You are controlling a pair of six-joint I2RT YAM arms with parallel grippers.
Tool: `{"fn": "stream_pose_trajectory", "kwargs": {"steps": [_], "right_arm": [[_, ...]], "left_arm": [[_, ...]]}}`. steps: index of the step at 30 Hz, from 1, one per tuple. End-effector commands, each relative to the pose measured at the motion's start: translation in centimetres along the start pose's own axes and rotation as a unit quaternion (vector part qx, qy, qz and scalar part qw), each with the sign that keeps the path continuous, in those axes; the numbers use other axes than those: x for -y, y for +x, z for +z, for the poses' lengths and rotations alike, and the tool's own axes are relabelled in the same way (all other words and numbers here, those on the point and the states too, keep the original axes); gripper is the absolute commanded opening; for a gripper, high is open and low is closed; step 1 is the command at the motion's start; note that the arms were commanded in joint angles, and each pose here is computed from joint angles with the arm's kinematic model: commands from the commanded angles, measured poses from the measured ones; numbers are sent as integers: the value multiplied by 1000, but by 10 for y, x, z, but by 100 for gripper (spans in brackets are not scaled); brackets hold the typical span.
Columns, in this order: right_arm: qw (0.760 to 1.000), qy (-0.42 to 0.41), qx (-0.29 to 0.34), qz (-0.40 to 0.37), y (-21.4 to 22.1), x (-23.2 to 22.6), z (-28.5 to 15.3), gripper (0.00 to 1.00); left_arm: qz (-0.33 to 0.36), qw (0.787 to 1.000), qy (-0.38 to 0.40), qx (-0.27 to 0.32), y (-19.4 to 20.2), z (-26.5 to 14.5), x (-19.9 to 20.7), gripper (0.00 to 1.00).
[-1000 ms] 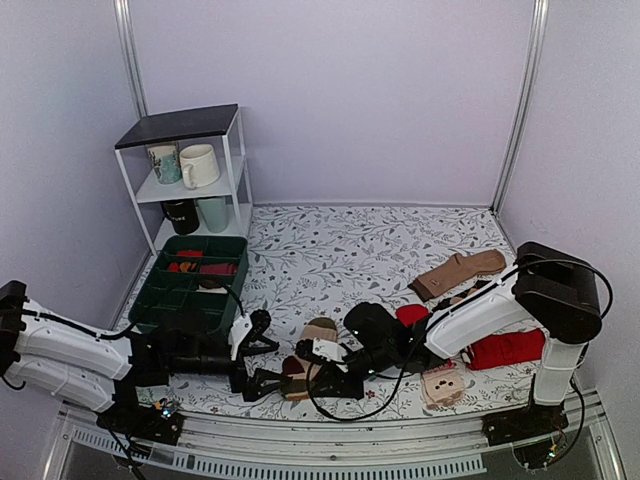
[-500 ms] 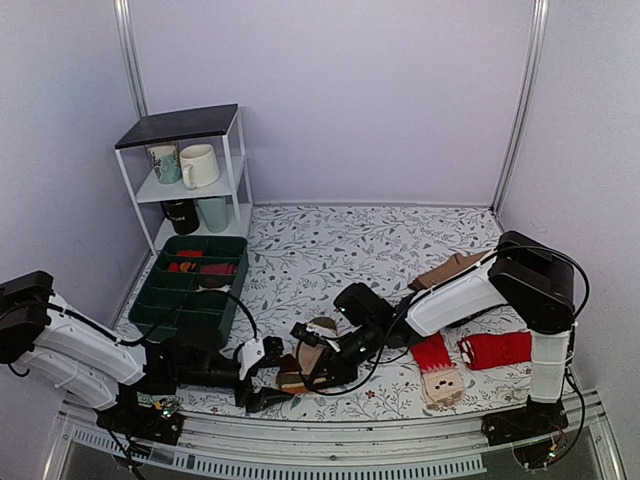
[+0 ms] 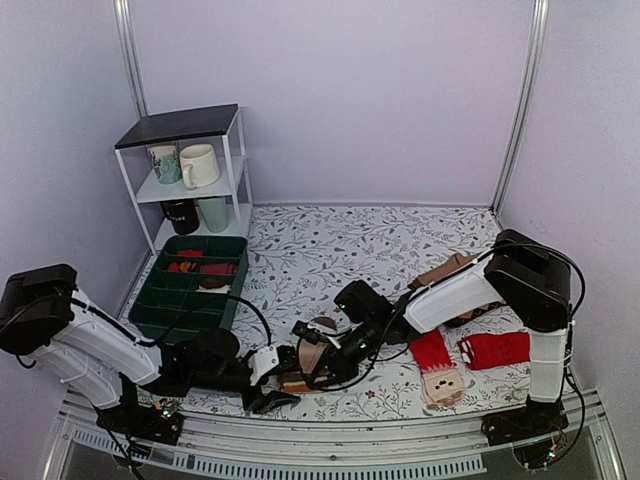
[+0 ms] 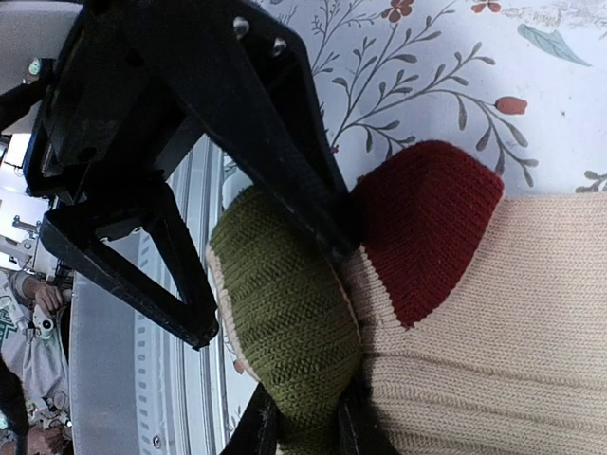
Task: Roll the socks
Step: Roll a pair of socks at the center of the board.
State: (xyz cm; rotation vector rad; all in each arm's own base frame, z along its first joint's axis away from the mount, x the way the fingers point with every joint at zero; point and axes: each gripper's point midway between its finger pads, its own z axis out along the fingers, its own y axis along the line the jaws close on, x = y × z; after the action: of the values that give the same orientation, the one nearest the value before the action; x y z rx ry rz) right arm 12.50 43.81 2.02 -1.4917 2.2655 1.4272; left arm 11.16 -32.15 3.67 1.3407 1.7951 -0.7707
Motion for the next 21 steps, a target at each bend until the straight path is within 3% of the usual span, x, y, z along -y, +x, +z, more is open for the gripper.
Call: {"fn": "stream_pose_trajectory", "kwargs": {"steps": [1,8,9,10,11,14,16,21], "right_arm": [[972,95,-146,156,115,52,2,12],[971,95,-148,165,117,55,4,12],[970,95,-149,165,118,55,4,12],[970,95,-149,166,117,55,4,12],[970,95,-148,166,116,55,4,12],[972,94,-141,164,110,53,2,13],[978,89,-118,146,95,47,-1,19],[993,103,3,51,31,24,-27,34]], "left_arm": [[3,1000,3,-3,-3,3,4,61],[-8,1000,0,-3,-3,1,3,30],[-8,1000,3,-4,-3,1,4,22],[-10,1000,3,-7,-2,2,5,5],[-14,1000,6,-11,-1,3,5,0],[-30,999,14,-24,5,5,8,0],[-52,998,17,-36,11,6,8,0],[-133,988,31,-77,29,5,8,0]]}}
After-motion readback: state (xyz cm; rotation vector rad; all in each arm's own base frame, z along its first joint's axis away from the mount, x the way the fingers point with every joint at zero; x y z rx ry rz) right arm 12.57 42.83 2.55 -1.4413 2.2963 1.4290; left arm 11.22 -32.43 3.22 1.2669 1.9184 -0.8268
